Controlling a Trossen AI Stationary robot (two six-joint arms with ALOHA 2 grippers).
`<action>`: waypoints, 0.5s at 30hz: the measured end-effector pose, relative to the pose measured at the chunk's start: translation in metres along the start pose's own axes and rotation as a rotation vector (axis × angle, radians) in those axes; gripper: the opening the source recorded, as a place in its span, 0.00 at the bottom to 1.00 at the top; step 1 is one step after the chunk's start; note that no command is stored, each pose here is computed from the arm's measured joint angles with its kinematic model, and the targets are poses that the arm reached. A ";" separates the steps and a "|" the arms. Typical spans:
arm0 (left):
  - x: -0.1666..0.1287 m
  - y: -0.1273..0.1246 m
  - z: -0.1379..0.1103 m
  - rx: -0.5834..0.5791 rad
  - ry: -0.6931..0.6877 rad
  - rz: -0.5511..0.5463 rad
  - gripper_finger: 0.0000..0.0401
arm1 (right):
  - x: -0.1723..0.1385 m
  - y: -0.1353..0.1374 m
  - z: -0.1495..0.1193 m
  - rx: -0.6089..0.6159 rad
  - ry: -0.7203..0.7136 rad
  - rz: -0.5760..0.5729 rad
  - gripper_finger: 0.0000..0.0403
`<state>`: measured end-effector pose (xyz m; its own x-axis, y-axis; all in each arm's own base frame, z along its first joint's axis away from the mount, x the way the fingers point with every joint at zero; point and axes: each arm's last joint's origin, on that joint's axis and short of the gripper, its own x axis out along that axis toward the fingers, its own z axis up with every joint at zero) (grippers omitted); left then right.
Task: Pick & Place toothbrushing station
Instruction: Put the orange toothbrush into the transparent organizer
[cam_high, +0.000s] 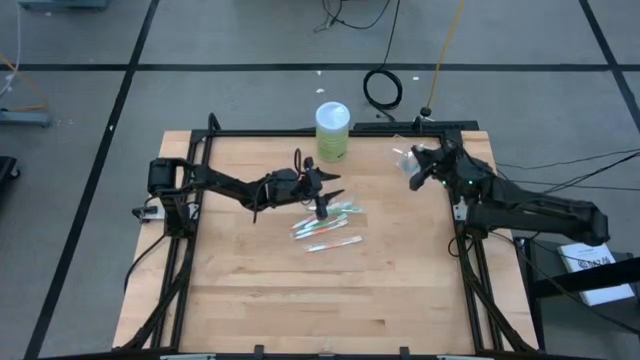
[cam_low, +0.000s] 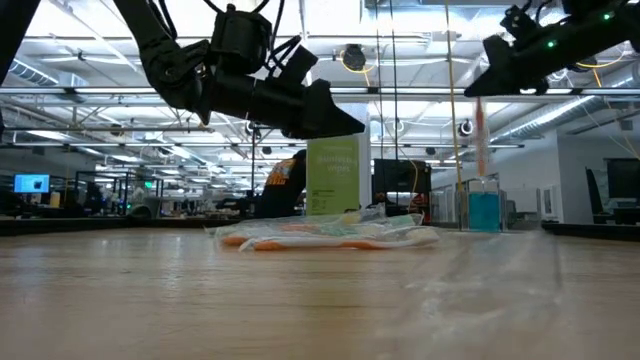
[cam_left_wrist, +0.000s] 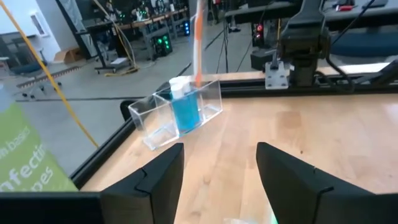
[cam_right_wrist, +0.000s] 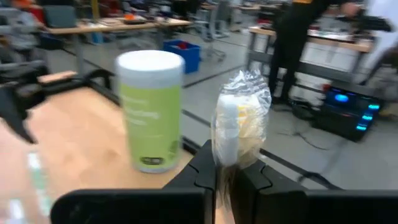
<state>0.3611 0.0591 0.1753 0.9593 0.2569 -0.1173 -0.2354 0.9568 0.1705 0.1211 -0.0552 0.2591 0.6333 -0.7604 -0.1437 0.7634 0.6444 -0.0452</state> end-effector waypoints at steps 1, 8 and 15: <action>0.000 0.001 -0.001 -0.005 0.005 0.002 0.51 | -0.002 -0.002 0.000 -0.001 0.002 -0.028 0.02; 0.000 0.001 -0.001 -0.007 0.013 0.001 0.50 | -0.012 -0.012 -0.003 0.001 0.008 -0.186 0.02; 0.000 0.001 -0.001 -0.007 0.013 0.001 0.51 | -0.016 -0.019 -0.012 -0.011 0.073 -0.321 0.02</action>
<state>0.3607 0.0601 0.1740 0.9571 0.2592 -0.1295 -0.2372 0.9575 0.1639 0.0953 -0.0542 0.2503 0.3495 -0.9173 -0.1909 0.9209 0.3739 -0.1106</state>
